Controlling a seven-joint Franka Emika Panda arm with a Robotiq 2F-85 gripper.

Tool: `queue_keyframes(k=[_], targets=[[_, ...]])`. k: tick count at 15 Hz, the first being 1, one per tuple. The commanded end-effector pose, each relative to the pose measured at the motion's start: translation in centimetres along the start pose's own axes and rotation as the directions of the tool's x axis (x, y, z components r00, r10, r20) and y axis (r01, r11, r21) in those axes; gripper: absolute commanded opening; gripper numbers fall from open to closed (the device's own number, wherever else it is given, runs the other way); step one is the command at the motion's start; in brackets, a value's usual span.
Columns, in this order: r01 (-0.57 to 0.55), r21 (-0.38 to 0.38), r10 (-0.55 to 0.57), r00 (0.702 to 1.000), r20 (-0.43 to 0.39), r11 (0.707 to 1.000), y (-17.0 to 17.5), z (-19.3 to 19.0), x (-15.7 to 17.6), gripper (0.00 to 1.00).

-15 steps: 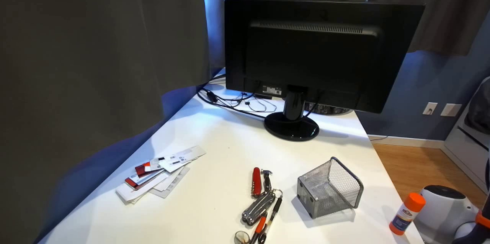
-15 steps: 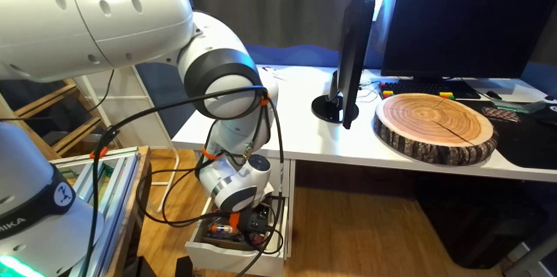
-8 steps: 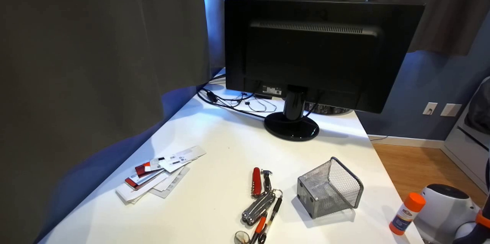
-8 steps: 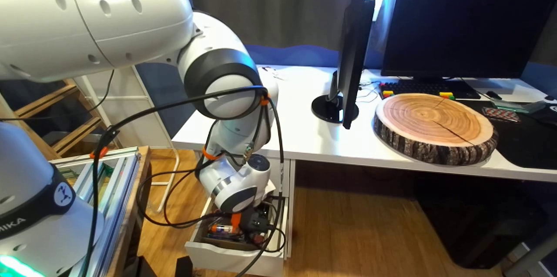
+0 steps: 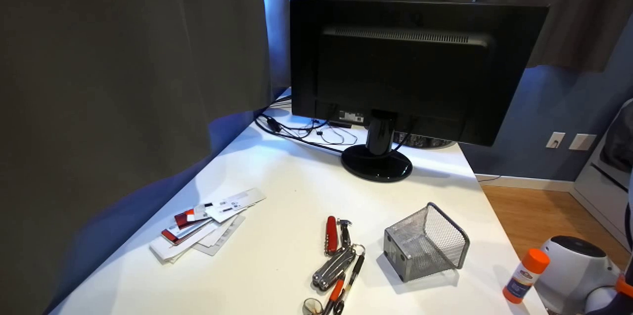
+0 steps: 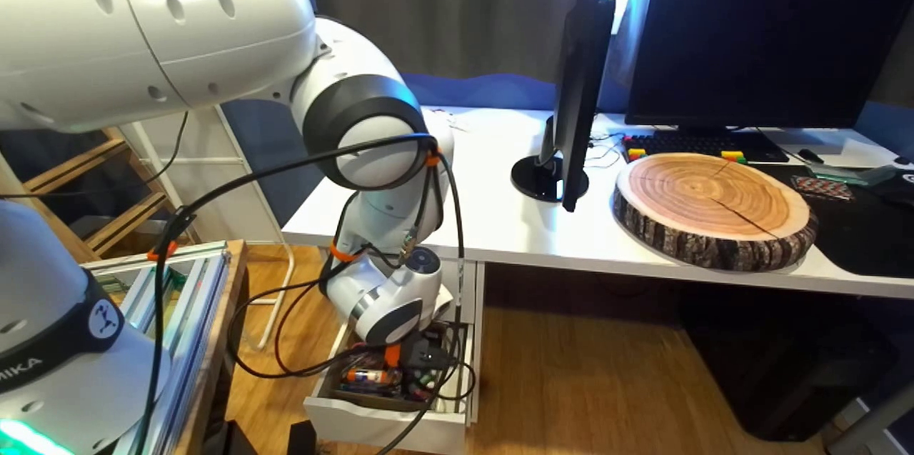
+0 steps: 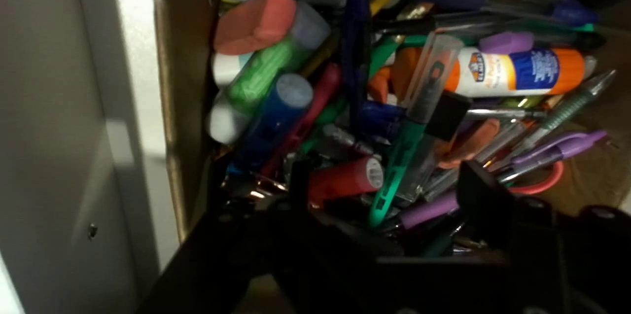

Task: Remove one pen from the open drawer

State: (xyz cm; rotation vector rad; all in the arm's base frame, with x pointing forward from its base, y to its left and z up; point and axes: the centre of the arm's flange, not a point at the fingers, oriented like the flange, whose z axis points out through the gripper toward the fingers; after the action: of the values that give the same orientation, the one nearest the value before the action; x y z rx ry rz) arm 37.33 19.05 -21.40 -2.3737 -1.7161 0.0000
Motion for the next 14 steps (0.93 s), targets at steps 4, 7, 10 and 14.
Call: queue_keyframes(k=[4, 7, 10, 14], targets=[[0.053, -0.021, -0.053, 0.998, 0.019, 0.998, 0.2, 0.0, 0.5, 1.0], [0.056, -0.021, -0.056, 0.998, 0.019, 0.998, 0.2, 0.0, 0.5, 1.0], [0.006, 0.006, -0.006, 0.999, 0.05, 1.0, 0.1, 0.8, -1.1, 1.0], [-0.015, 0.042, 0.012, 0.998, 0.068, 0.999, -0.3, 2.0, -2.8, 1.0]])
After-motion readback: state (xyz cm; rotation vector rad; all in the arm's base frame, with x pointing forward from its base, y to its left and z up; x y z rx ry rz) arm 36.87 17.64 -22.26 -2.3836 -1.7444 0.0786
